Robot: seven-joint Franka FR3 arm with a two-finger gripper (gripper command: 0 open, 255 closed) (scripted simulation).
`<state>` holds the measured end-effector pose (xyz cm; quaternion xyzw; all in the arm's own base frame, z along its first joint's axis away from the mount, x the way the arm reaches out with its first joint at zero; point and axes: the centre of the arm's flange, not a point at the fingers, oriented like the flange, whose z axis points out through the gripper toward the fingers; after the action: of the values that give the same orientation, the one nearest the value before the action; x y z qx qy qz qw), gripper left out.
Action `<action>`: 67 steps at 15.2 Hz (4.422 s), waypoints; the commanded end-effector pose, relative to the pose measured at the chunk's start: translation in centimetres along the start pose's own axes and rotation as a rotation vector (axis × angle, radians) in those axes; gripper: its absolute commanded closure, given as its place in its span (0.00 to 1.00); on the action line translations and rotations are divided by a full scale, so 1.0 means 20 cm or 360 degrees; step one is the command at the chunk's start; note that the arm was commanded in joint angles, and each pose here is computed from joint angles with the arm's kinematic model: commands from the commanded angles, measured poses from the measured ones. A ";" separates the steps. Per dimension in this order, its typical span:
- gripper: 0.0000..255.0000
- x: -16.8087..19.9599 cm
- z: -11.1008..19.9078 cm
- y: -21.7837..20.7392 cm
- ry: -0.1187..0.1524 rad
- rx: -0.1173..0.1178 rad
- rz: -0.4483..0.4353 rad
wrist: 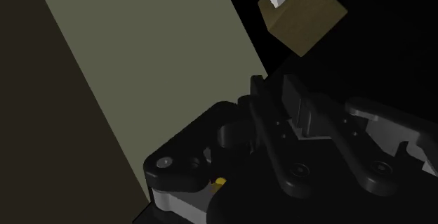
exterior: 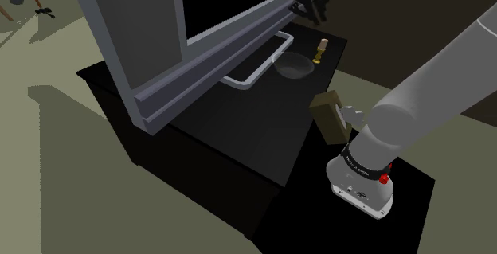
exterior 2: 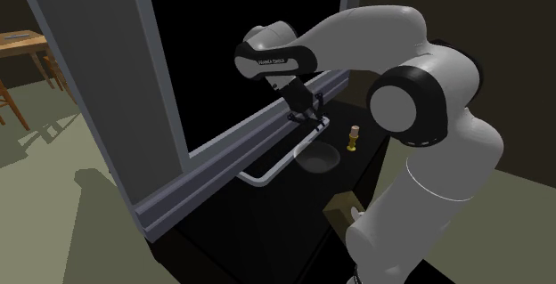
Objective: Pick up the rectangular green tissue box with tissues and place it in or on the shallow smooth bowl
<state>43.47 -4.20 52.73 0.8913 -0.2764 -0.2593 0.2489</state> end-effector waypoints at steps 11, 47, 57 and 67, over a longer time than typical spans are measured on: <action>0.00 -0.01 0.20 0.03 -0.0049 0.0074 -0.0026; 1.00 -0.21 1.53 -0.02 -0.0336 0.0507 -0.0176; 1.00 -0.24 1.47 0.03 -0.0336 0.0507 -0.0176; 1.00 -0.32 1.27 0.19 -0.0336 0.0507 -0.0176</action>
<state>22.28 -10.56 37.57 0.9013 -0.2891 -0.3169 0.0600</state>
